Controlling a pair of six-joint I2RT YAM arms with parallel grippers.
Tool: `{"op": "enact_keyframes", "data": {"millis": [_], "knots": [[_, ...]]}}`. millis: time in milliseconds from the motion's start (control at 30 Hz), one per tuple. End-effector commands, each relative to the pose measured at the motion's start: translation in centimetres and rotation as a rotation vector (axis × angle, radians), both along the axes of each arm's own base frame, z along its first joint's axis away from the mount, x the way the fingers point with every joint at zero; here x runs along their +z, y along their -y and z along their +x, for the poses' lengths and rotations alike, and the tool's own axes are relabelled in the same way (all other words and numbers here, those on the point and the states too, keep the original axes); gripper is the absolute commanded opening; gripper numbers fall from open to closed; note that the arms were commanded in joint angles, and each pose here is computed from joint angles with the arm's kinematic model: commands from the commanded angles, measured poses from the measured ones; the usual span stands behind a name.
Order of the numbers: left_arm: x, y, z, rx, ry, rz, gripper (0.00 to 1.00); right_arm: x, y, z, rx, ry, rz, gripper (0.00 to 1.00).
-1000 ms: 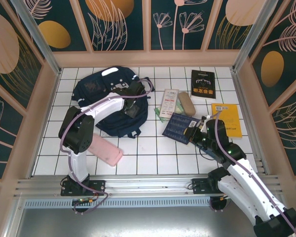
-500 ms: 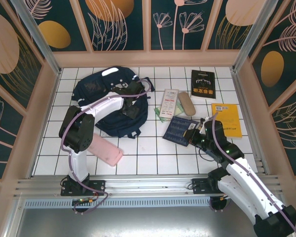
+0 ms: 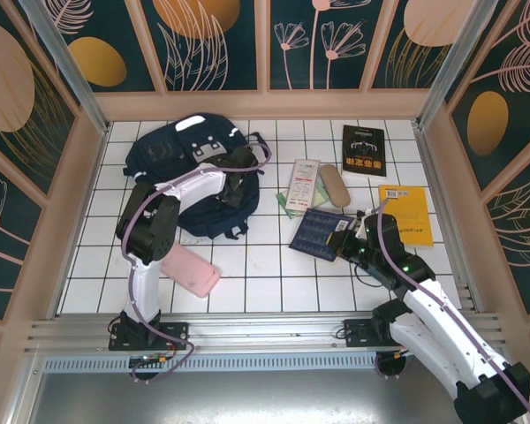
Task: Pack the student bag
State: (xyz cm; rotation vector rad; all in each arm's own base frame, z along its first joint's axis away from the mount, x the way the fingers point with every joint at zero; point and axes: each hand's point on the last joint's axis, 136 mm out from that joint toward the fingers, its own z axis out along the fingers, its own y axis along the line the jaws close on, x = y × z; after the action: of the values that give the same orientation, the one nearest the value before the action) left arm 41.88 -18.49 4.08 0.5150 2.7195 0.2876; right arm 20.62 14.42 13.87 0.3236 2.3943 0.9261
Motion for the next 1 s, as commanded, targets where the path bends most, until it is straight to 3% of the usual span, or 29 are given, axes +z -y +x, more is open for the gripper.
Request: {"op": "enact_keyframes", "data": {"millis": [0,100,367,533,700,967], "knots": [[-2.9,-0.4,0.8,0.009,-0.059,-0.045,0.23,1.9,-0.2,0.6,0.001,0.067,0.036,0.00],[-1.6,1.8,1.9,-0.014,-0.037,-0.153,0.00,2.1,0.0,0.5,-0.012,0.072,0.031,0.00],[6.6,9.4,4.0,-0.035,0.025,-0.612,0.00,2.5,0.4,0.7,-0.032,0.079,0.023,0.00],[9.9,10.8,4.3,-0.024,0.010,-0.787,0.00,2.4,0.4,0.7,-0.043,0.071,0.029,0.00],[13.0,10.4,3.9,-0.052,0.019,-0.794,0.00,2.6,0.7,0.7,-0.048,0.083,0.022,0.00],[19.5,6.4,4.0,-0.053,0.163,-0.590,0.00,8.0,0.2,1.5,-0.034,0.235,0.081,0.00]]}}
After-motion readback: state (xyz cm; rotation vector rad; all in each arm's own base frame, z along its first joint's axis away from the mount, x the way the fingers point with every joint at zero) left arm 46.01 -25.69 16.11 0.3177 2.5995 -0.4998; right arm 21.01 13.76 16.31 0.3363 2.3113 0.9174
